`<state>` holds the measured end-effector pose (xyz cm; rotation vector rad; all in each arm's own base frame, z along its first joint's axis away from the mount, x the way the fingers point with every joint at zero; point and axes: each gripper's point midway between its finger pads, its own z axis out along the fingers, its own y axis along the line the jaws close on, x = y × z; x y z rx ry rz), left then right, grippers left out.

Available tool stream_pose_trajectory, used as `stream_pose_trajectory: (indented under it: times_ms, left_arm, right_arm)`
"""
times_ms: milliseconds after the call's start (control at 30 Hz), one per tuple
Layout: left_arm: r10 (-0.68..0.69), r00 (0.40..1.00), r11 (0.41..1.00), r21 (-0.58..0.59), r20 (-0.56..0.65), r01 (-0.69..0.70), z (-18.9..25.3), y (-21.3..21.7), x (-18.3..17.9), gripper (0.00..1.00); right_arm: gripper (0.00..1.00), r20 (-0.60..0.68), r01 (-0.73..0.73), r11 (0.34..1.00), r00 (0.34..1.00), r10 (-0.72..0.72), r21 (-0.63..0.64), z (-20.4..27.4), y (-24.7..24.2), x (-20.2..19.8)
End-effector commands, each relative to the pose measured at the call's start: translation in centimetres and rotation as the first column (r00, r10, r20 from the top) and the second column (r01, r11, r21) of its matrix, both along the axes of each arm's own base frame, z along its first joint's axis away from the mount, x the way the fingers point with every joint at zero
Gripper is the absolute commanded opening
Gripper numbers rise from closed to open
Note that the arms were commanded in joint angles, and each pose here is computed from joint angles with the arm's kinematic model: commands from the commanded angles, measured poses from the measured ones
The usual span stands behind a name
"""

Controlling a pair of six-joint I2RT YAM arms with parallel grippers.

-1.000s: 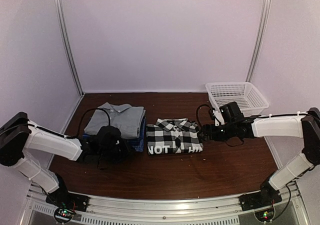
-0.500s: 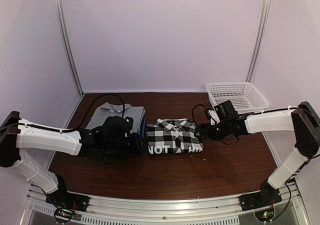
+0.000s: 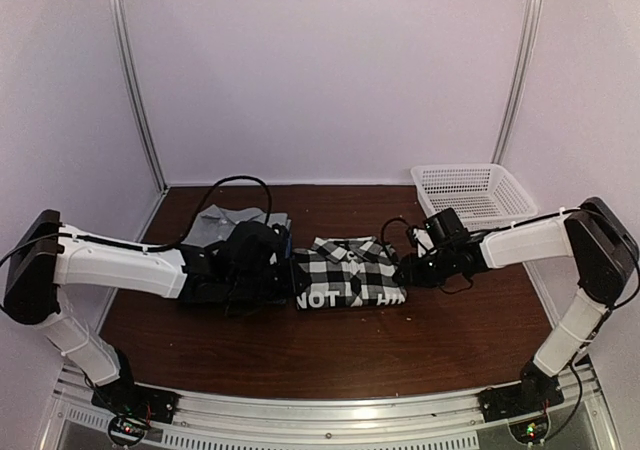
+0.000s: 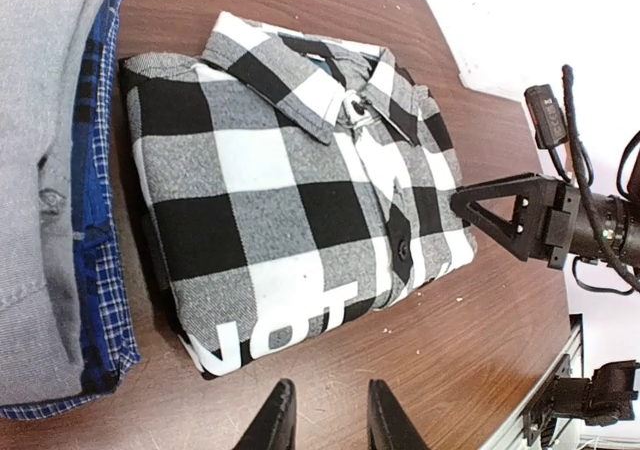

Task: Fold and stack the long sleeve shirts
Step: Move the rectangle-folded shirt to the center of the board.

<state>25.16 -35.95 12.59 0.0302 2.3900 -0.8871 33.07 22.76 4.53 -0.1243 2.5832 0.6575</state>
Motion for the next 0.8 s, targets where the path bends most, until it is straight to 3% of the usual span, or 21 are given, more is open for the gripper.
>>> stream_pose_trajectory:
  times_ms: [0, 167, 367, 567, 767]
  left_arm:
    - [-0.033, 0.999, 0.999, -0.011, 0.024, 0.033, 0.9, -1.3, 0.2, 0.25]
    - [-0.038, 0.999, 0.999, 0.021, -0.005, 0.038, -0.3, -1.4, 0.2, 0.25]
    - [-0.035, 0.999, 0.998, 0.045, -0.013, 0.035, -0.7, -1.7, 1.0, 0.25]
    - [-0.035, 0.999, 0.998, 0.051, -0.005, 0.035, -0.3, -1.8, 2.0, 0.25]
    - [-0.044, 0.999, 0.997, 0.058, -0.028, 0.045, -0.9, -1.8, 2.4, 0.25]
  right_arm:
    - [0.42, 0.002, -0.013, 0.999, 1.000, 0.013, 0.034, 0.6, 0.1, -1.5]
    - [0.40, -0.013, -0.029, 0.999, 0.999, 0.030, 0.044, 0.5, 0.1, -3.0]
    - [0.18, -0.017, -0.049, 0.996, 0.999, 0.050, 0.073, 0.6, 0.5, -3.6]
    - [0.02, -0.020, -0.054, 0.997, 0.998, 0.055, 0.061, 0.7, 0.1, -4.0]
    - [0.00, -0.013, -0.045, 0.999, 0.999, 0.045, 0.020, 1.2, -1.3, -5.0]
